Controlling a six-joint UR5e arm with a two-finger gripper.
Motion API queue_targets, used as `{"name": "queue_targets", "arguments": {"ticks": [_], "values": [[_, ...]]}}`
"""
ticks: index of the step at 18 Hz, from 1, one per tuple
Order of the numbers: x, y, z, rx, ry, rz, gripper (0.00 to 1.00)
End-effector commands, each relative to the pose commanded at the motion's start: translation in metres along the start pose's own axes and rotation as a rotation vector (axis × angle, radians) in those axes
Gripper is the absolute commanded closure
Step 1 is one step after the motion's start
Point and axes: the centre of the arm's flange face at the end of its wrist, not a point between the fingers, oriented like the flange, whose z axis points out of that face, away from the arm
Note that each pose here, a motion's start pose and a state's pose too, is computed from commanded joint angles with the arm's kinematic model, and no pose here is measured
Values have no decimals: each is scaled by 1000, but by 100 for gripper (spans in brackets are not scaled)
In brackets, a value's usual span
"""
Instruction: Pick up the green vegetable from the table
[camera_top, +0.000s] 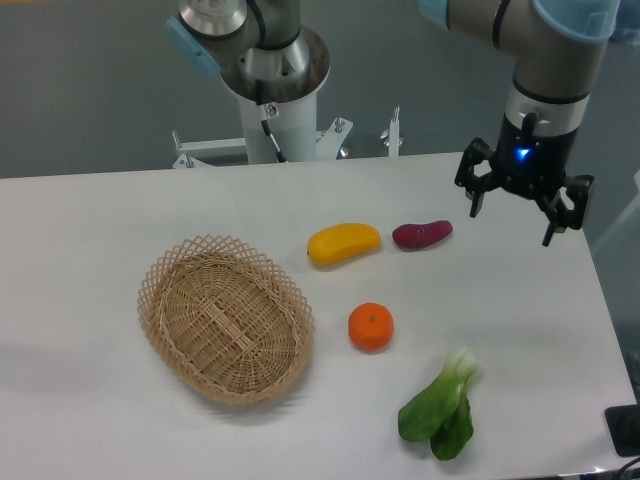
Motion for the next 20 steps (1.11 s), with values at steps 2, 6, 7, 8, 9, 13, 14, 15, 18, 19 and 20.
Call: {"name": "queue_targets", "arguments": {"ticks": [2, 6, 7, 8, 9, 13, 14, 15, 18, 19, 20], "values": [[2, 0, 4, 0, 3, 1, 0], [4, 1, 7, 1, 15, -1, 0], [5, 1, 9, 6, 21, 0, 0], [7, 0, 12, 7, 27, 1, 0], [10, -3, 12, 6, 29, 2, 0], [19, -19, 23, 0, 46, -28, 0], [22, -25, 30, 0, 58, -36, 0], [26, -31, 36, -1, 65, -43, 0], [29, -39, 55, 1, 70, -47, 0], [32, -43, 61, -1, 79, -44, 0], [34, -43, 71, -6, 93, -46, 0]]}}
